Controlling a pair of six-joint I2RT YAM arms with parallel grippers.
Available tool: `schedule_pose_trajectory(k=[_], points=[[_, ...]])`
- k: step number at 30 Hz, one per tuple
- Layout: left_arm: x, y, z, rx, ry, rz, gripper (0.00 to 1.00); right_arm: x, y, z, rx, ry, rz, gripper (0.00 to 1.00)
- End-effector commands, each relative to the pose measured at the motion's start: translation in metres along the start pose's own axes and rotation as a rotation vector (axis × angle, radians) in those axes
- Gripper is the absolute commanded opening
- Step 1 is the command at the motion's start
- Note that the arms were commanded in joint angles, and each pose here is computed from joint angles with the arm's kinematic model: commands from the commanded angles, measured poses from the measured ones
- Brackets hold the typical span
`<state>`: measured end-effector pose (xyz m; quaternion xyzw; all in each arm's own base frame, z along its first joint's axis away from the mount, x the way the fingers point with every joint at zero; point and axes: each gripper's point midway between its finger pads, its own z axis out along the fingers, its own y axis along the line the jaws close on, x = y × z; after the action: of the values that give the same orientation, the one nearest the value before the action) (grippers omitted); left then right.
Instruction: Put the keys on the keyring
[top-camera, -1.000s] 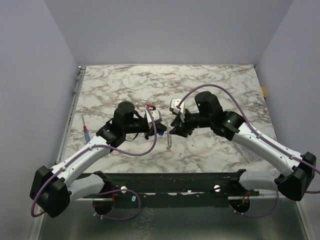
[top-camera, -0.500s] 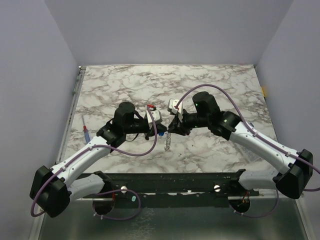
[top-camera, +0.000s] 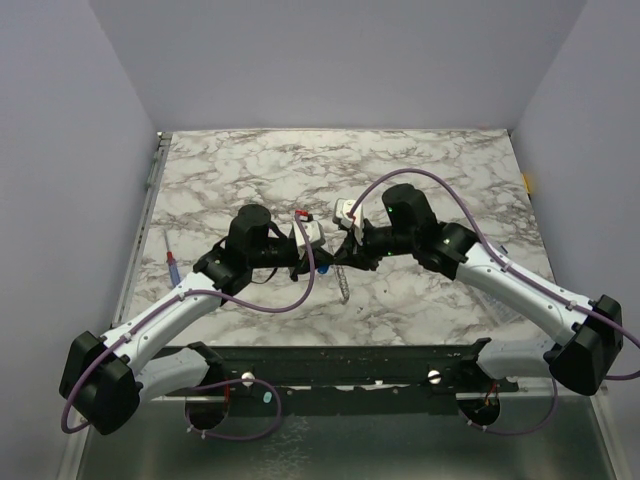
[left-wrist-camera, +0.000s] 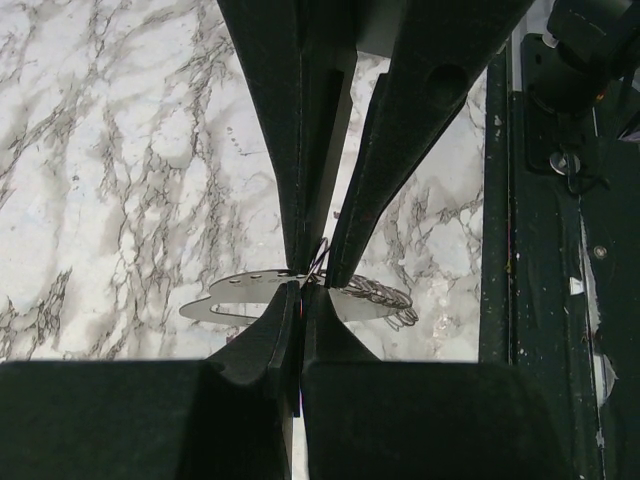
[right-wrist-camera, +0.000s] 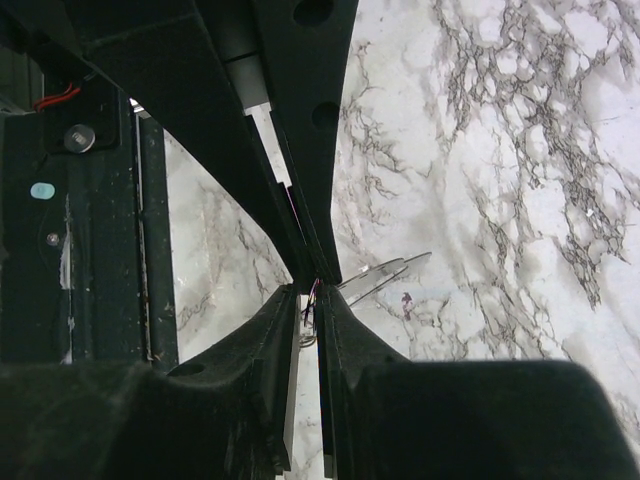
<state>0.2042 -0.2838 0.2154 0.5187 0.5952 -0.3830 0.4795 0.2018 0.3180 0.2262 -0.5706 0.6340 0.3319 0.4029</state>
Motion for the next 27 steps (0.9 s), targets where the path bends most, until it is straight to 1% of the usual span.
schedule_pose_trajectory(k=[1, 3, 5, 10, 13, 19, 20, 23, 24, 25, 27], points=[[-0.030, -0.003, -0.004, 0.018, -0.072, 0.051, 0.00, 0.011, 0.008, 0.006, -0.034, 0.025, 0.028, 0.21], [-0.031, -0.003, -0.004, 0.016, -0.076, 0.053, 0.00, 0.013, 0.009, 0.005, -0.029, 0.033, 0.030, 0.22], [-0.033, -0.004, -0.005, 0.019, -0.082, 0.054, 0.00, 0.014, 0.009, 0.004, -0.025, 0.030, 0.027, 0.21], [-0.038, -0.007, -0.006, 0.028, -0.106, 0.057, 0.00, 0.016, 0.011, 0.004, -0.031, 0.029, 0.027, 0.06], [-0.040, -0.008, -0.006, 0.034, -0.115, 0.060, 0.00, 0.014, 0.012, 0.003, -0.028, 0.018, 0.019, 0.01], [-0.042, -0.010, -0.008, 0.036, -0.129, 0.074, 0.00, 0.002, 0.004, -0.006, 0.038, -0.028, -0.013, 0.01], [-0.042, -0.011, -0.009, 0.038, -0.130, 0.078, 0.07, -0.002, 0.002, -0.008, 0.055, -0.048, -0.025, 0.01], [-0.046, -0.013, -0.013, 0.033, -0.143, 0.101, 0.32, -0.013, -0.001, -0.016, 0.101, -0.109, -0.052, 0.00], [-0.047, -0.014, -0.014, 0.030, -0.147, 0.109, 0.38, -0.018, -0.001, -0.019, 0.113, -0.133, -0.060, 0.01], [-0.048, -0.015, -0.016, 0.027, -0.152, 0.119, 0.42, -0.022, -0.001, -0.022, 0.125, -0.157, -0.069, 0.01], [-0.050, -0.016, -0.018, 0.026, -0.159, 0.134, 0.46, -0.031, -0.002, -0.029, 0.150, -0.201, -0.081, 0.00]])
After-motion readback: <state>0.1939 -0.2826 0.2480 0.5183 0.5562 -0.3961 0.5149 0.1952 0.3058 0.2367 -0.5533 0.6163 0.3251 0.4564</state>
